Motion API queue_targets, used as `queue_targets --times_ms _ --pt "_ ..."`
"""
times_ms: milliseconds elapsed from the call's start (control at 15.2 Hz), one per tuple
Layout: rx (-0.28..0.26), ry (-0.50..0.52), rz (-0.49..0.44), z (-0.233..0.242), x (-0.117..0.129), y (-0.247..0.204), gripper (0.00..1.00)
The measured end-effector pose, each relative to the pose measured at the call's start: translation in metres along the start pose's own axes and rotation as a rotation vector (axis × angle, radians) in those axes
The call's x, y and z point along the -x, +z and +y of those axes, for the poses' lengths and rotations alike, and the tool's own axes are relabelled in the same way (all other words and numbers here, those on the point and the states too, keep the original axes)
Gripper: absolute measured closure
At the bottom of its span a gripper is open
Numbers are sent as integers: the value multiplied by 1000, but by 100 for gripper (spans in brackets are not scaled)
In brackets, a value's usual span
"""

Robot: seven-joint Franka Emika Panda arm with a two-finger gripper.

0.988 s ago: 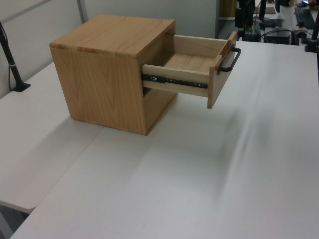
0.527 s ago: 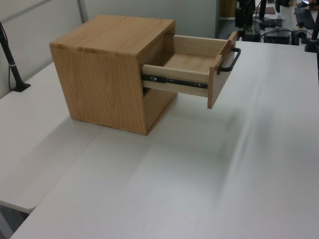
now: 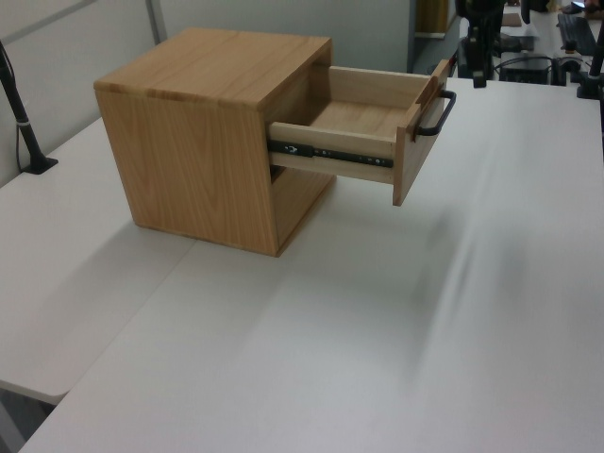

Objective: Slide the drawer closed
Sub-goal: 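Lower the gripper down to the black handle of the open drawer, then push the drawer front with the gripper into the wooden cabinet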

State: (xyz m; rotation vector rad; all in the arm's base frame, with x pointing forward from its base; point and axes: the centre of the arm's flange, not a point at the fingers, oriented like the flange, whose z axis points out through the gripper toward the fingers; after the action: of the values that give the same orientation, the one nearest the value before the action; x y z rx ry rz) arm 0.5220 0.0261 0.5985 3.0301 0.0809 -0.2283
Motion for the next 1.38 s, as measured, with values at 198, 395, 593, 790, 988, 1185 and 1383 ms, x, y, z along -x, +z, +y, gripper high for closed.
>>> queue_targets --times_ms 198,395,593,790,988,1185,1383 --pt "-12 -51 -24 -29 2 10 76" --pt "-57 -76 -18 -47 -3 17 88" --pt "-72 -74 31 -64 -18 22 91" --pt "-78 -40 97 -74 -37 27 91" --pt "-88 -25 189 -75 -49 19 91" --pt "-102 -12 309 -73 -63 9 91" --pt "-112 4 414 -69 -83 7 91"
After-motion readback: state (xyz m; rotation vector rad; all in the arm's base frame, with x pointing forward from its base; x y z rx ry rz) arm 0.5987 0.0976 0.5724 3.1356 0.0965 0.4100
